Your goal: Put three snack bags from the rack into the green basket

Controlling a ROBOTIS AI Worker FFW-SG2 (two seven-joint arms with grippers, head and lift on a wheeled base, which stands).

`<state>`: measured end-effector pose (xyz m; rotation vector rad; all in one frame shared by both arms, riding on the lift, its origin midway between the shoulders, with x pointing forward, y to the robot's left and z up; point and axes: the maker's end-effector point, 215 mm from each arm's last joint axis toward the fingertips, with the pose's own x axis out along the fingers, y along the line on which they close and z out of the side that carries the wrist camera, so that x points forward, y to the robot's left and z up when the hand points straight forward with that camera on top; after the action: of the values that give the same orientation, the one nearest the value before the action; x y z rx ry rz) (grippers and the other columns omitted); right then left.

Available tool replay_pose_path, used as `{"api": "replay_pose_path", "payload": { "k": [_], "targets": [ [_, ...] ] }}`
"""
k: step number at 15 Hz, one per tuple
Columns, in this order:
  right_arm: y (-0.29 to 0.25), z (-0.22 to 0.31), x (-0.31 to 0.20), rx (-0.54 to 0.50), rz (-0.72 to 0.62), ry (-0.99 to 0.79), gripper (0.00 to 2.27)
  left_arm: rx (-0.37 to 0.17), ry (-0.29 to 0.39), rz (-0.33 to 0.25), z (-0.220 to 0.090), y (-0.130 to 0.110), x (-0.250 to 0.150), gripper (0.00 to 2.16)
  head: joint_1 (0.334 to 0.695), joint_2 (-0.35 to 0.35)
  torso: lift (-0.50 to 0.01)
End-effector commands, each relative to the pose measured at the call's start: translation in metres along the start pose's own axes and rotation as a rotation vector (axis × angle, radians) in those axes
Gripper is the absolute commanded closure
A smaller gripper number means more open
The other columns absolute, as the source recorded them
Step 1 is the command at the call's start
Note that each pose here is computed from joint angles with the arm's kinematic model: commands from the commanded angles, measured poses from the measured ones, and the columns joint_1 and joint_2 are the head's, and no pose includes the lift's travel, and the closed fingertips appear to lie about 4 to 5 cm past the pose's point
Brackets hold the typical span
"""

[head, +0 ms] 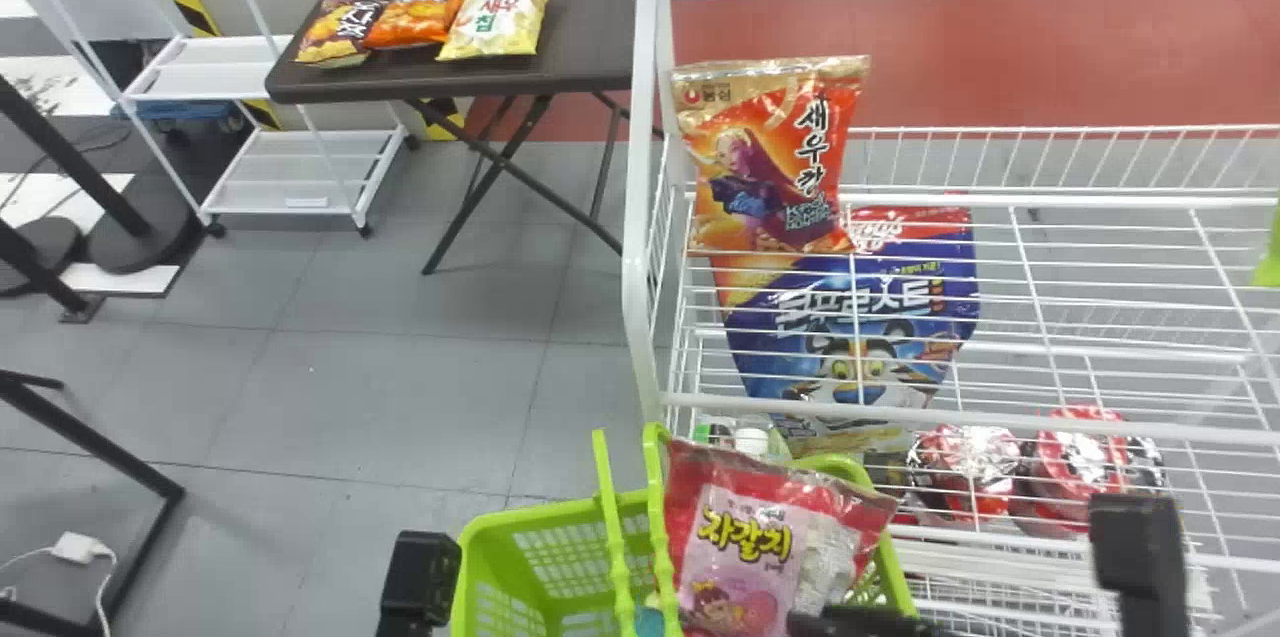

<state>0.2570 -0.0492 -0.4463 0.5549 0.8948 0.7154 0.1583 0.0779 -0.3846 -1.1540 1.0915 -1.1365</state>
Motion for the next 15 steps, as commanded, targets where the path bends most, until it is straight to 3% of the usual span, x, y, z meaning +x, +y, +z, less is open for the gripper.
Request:
{"api": "replay_pose_path", "payload": {
  "k": [1,5,8,13,15],
  "targets": [
    [-0.024,0.044,-0.036,0.018,-0.033,-0.108,0.06,-0.002,0.000,0.000,0.000,0.000,0.000,2.15,0.695,0.130,0.000],
    [-0.126,0.164,-0.131,-0.039,-0.288,-0.382,0.06,-0.004,0.000,-0.010,0.000,-0.001,0.000,2.15,0.695,-0.158,0.000],
    [-0.193,0.239,-0.181,-0.138,-0.482,-0.563,0.06,-0.005,-0.001,-0.013,-0.001,-0.002,0.000,2.15,0.695,-0.350,0.000],
    [-0.261,0.329,-0.232,-0.305,-0.709,-0.789,0.06,-0.009,0.005,-0.018,-0.002,-0.002,0.002,2.15,0.695,-0.350,0.000],
    [-0.283,0.346,-0.235,-0.318,-0.777,-0.792,0.06,-0.013,0.009,-0.021,-0.004,-0.002,0.003,2.15,0.695,-0.350,0.000]
  ]
}}
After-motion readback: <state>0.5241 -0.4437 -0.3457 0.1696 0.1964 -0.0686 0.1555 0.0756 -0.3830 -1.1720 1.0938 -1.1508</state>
